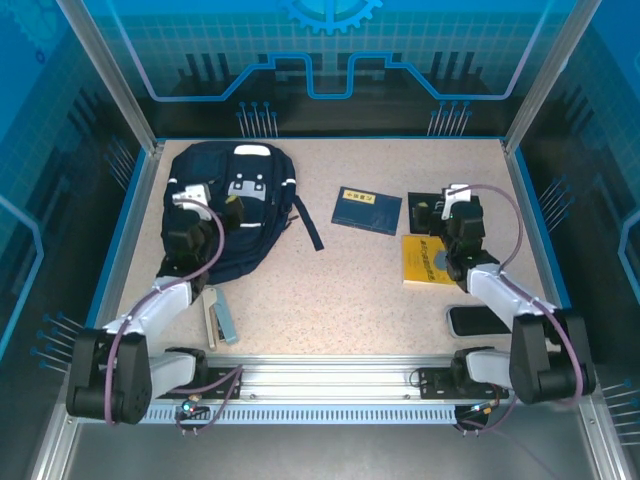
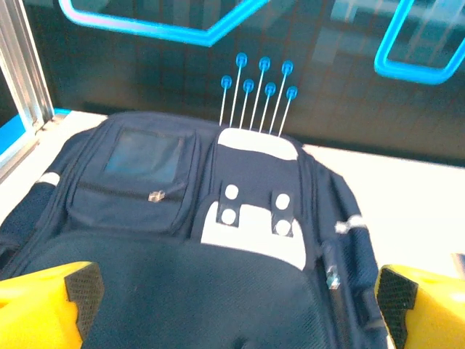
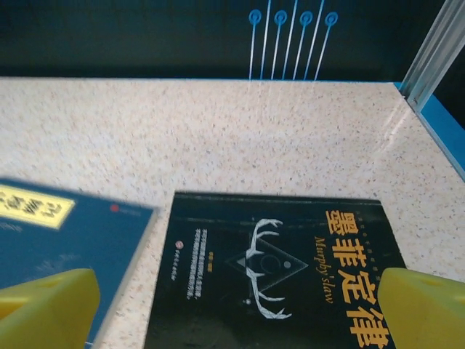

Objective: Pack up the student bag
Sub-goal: Move the student bag to the center of the table.

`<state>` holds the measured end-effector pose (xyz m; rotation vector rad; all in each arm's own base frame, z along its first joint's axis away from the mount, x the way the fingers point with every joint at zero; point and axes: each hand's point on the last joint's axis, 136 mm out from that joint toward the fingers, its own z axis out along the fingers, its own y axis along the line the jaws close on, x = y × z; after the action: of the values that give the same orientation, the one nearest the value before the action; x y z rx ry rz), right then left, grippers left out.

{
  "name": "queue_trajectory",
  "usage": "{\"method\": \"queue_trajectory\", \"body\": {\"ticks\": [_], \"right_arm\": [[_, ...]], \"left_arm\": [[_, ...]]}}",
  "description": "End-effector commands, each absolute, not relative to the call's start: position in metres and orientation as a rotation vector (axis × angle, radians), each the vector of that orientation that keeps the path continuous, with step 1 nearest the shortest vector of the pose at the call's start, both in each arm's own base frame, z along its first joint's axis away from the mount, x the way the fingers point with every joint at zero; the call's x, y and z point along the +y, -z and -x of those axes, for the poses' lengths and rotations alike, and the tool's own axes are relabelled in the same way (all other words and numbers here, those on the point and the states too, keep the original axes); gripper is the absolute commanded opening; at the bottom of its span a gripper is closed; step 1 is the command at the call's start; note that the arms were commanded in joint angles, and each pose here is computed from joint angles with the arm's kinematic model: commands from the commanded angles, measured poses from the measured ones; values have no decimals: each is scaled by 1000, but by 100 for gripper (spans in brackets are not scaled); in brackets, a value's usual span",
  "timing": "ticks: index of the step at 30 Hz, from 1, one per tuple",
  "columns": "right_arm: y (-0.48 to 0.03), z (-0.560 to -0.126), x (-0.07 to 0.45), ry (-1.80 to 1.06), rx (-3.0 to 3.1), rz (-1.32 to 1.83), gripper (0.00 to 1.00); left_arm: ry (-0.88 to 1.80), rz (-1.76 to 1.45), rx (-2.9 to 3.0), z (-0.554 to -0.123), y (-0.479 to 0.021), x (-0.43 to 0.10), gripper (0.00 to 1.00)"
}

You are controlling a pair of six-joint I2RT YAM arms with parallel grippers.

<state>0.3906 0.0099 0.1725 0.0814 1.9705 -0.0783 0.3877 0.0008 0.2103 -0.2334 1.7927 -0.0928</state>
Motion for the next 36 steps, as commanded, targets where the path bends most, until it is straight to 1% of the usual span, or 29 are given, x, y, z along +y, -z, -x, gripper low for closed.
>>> {"method": "queue_trajectory", "body": {"ticks": [1,6,7,8,11,13,15,24,27,31,36], "right_arm": [[-176,-371,23,-86,2111,-191,100],[-178,-365,53,-315,2252,-253,100],[-173,-363,59,-346,2290,-256,100],[-181,-368,66,-383,2301,-254,100],[-177,-371,85,-454,2369,-247,99],[-174,-373,96,-488,2398,-239,99],[-170,-375,107,-517,2424,-236,98],[-144,-376,149,-583,2534,-195,96],[-134,-374,156,-585,2564,-195,96],[-126,-373,157,-572,2585,-217,96],[-119,-371,138,-471,2606,-302,95]], "left_arm": [[177,411,1969,-383,-213,1,99],[370,490,2146,-397,-207,-25,99],[405,509,2180,-401,-201,-30,99],[440,535,2218,-406,-193,-35,99],[543,596,2320,-422,-169,-50,99],[530,652,2385,-433,-151,-54,98],[493,678,2432,-450,-137,-56,96],[366,643,2548,-521,-93,-85,88],[342,623,2599,-532,-74,-101,87],[358,578,2657,-536,-52,-125,87],[467,462,2732,-530,-32,-173,87]]}}
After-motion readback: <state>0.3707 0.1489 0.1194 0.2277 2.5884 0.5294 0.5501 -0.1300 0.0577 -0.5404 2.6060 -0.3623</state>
